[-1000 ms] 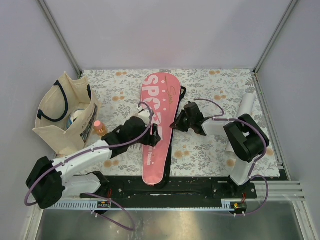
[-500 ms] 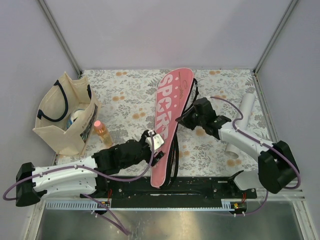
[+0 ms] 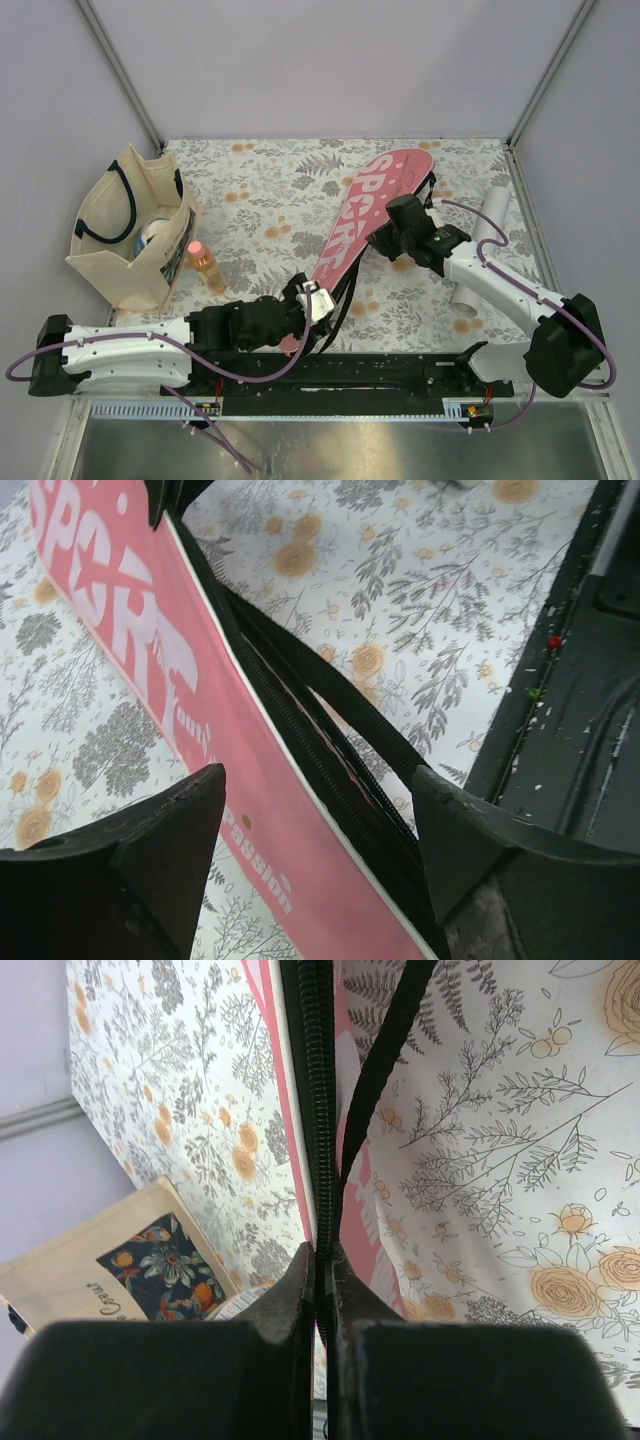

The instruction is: Pack up the badminton gear

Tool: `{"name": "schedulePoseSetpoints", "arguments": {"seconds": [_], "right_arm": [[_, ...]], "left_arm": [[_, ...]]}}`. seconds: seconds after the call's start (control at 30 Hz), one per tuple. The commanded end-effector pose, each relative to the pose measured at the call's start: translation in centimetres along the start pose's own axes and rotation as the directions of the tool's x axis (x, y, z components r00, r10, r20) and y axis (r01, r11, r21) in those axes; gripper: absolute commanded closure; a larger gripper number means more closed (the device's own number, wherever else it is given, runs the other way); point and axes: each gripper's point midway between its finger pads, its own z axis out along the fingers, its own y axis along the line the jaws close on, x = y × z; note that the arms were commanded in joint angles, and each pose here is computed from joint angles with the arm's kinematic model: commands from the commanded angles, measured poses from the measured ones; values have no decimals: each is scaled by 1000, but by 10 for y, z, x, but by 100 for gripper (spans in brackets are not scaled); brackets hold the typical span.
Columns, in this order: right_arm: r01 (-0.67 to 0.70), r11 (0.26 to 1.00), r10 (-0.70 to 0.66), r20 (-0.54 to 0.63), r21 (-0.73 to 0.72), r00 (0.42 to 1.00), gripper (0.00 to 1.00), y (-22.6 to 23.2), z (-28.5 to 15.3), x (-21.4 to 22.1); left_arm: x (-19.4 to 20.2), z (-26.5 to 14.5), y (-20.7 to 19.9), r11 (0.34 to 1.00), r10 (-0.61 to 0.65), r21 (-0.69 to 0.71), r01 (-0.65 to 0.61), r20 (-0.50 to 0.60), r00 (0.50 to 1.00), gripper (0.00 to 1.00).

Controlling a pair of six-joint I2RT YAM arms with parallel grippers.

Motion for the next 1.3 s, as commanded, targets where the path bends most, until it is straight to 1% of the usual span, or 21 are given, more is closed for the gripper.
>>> {"name": "schedulePoseSetpoints", "arguments": {"seconds": [0.0,0.13,0.27,0.37,0.43,0.53,0.57,0.63,0.7,0.73,0.77,0.8,0.83,0.9,1.0,1.03,1.07,1.1,1.17,1.23,1.27], "right_arm": [[-105,988,113,65,-113,991,100,44,-21,-18],[-130,985,137,59,-109,989,100,46,-21,-18],[-141,983,149,67,-115,987,100,49,-22,-20],[-143,983,151,65,-116,986,100,50,-22,-20],[-144,982,151,55,-122,987,100,51,-22,-18],[-157,980,164,43,-122,986,100,47,-19,-16],[-156,980,162,42,-120,986,100,44,-17,-15],[-150,980,156,36,-130,987,100,43,-16,-13],[-118,979,123,25,-165,992,100,47,-15,-11],[-85,980,92,29,-178,995,100,46,-15,-11],[-42,976,51,36,-213,998,95,50,-17,-11],[8,968,6,55,-253,998,85,52,-20,-13],[93,959,-74,83,-268,994,77,48,-21,-15],[216,928,-187,124,-303,975,68,40,-25,-17],[411,831,-368,184,-374,912,58,36,-33,-20],[481,774,-428,218,-411,877,54,43,-40,-21],[528,744,-470,241,-409,849,52,43,-45,-25],[575,712,-510,267,-403,818,51,43,-48,-31],[641,663,-581,275,-387,766,51,38,-53,-42],[683,647,-605,318,-338,730,52,35,-58,-65],[703,646,-612,349,-297,710,52,32,-59,-82]], "left_arm": [[-5,-3,15,996,6,-90,-6,-6,1000,21],[16,8,21,987,73,-143,-79,-52,996,21],[26,16,20,981,118,-145,-131,-97,988,23],[33,20,22,975,130,-163,-149,-119,984,26],[35,20,29,965,139,-206,-163,-127,982,32],[35,18,37,952,165,-237,-194,-135,977,46],[32,17,38,949,174,-240,-202,-132,976,55],[31,15,41,944,186,-249,-215,-136,973,81],[29,14,43,947,180,-244,-210,-139,974,95],[29,13,44,951,163,-239,-194,-143,976,100],[26,12,44,960,140,-225,-168,-136,981,100],[24,11,44,968,112,-210,-136,-121,986,100],[22,9,44,977,83,-186,-101,-103,991,100],[18,5,43,990,15,-138,-24,-67,998,100],[12,-5,47,993,-78,-87,77,-9,997,100],[10,-7,47,992,-98,-73,98,5,995,100],[7,-8,45,992,-110,-59,110,18,994,100],[6,-7,42,991,-129,-39,130,20,991,100],[3,-7,44,982,-188,-10,188,-2,982,100],[4,-7,47,977,-215,13,215,-28,976,100],[5,-7,48,966,-256,10,257,-44,966,100]]}}
